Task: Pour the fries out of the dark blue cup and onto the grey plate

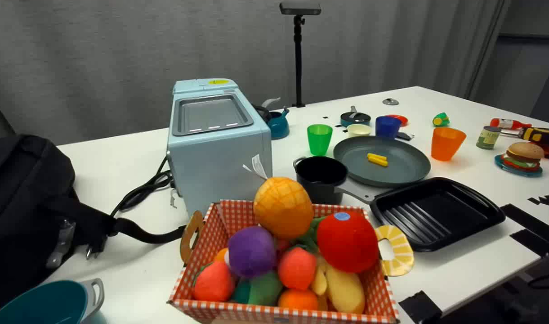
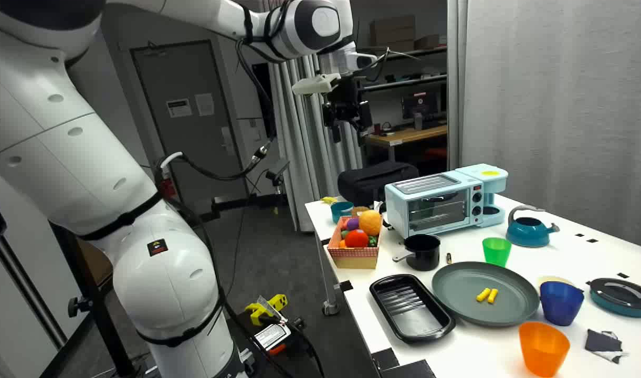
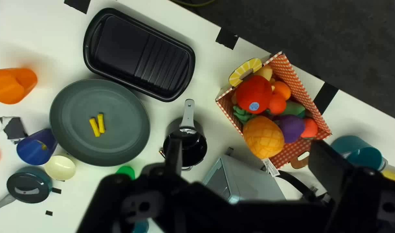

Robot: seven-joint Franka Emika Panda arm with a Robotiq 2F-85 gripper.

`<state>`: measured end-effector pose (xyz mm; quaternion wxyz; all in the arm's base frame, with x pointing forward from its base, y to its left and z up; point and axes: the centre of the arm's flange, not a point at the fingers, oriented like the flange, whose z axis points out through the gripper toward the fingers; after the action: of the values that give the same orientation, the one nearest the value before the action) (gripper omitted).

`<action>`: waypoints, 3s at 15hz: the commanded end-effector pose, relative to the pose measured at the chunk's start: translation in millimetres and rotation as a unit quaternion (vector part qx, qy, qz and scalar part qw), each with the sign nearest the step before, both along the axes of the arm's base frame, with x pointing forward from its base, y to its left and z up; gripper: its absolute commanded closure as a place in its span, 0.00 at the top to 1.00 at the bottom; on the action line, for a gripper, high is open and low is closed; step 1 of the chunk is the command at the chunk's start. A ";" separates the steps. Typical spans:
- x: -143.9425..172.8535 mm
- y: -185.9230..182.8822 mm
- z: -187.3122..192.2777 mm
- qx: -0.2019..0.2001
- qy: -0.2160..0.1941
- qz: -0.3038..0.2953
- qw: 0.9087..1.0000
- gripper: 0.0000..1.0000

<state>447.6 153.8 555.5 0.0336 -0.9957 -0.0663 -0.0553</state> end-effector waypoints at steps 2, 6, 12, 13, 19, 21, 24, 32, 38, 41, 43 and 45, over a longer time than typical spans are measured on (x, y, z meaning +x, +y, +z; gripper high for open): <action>0.1 0.0 0.0 0.000 0.000 0.000 1.000 1.00; 0.1 0.0 0.0 0.000 0.000 0.000 1.000 1.00; 3.5 -2.6 -1.4 0.000 0.001 -0.003 1.000 1.00; 8.7 -6.8 -3.3 -0.003 0.000 -0.006 1.000 1.00; 49.1 -54.8 -25.9 -0.027 0.008 -0.038 0.999 1.00; 66.6 -76.9 -41.3 -0.031 0.009 -0.054 0.998 1.00; 96.1 -106.7 -76.3 -0.027 0.022 -0.078 0.996 1.00; 176.3 -164.4 -163.7 -0.048 0.045 -0.122 0.990 1.00; 223.3 -209.3 -197.3 -0.086 0.029 -0.136 0.986 1.00; 236.9 -239.9 -203.6 -0.098 0.030 -0.157 0.982 1.00; 236.5 -259.6 -200.5 -0.100 0.028 -0.175 0.979 1.00; 222.5 -253.9 -205.6 -0.093 0.029 -0.174 0.980 1.00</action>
<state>670.2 -100.6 350.1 -0.0677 -0.9919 0.1046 -0.0247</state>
